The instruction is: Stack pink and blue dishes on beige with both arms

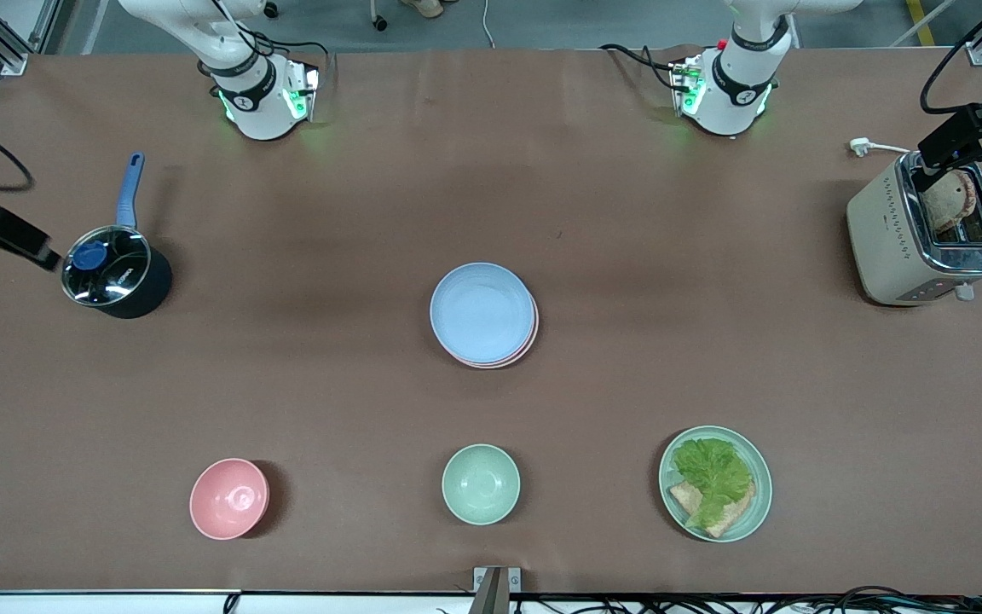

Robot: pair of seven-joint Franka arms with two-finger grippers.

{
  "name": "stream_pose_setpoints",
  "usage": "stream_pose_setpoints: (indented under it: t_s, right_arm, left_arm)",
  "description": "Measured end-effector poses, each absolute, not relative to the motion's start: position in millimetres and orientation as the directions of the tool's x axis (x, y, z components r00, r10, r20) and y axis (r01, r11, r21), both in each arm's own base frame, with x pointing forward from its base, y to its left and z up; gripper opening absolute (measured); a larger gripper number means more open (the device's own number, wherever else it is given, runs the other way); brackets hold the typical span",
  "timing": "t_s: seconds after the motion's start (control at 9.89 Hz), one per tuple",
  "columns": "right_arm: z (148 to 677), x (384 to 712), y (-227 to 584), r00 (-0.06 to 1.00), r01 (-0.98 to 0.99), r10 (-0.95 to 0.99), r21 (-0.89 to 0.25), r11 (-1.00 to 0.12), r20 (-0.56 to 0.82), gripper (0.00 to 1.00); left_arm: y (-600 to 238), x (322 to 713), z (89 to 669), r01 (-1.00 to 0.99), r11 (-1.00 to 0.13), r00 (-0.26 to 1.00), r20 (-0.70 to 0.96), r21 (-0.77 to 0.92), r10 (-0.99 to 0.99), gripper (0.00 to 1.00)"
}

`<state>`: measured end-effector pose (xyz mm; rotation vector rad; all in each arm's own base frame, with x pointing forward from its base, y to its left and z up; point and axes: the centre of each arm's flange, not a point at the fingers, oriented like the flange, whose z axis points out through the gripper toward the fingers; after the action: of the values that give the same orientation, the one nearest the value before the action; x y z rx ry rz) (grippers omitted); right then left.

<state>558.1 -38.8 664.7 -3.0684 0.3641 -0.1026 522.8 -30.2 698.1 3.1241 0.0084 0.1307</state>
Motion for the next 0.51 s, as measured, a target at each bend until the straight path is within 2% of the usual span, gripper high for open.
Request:
stream_pose_setpoints:
  t_s: [0.2,0.51]
  right_arm:
    - [688.3,547.2,-43.1,0.967,-0.244,-0.247,-0.056,-0.968,0.055,1.0]
    - [689.3,546.2,-42.4,0.967,-0.244,-0.247,-0.056,-0.968,0.056,1.0]
  left_arm:
    - [-31.4,524.0,696.2,0.002,-1.0,0.997,0.08,0.007,0.003,1.0]
    - [-38.7,526.1,691.3,-0.013,-1.0,0.997,0.071,-0.006,-0.013,1.0]
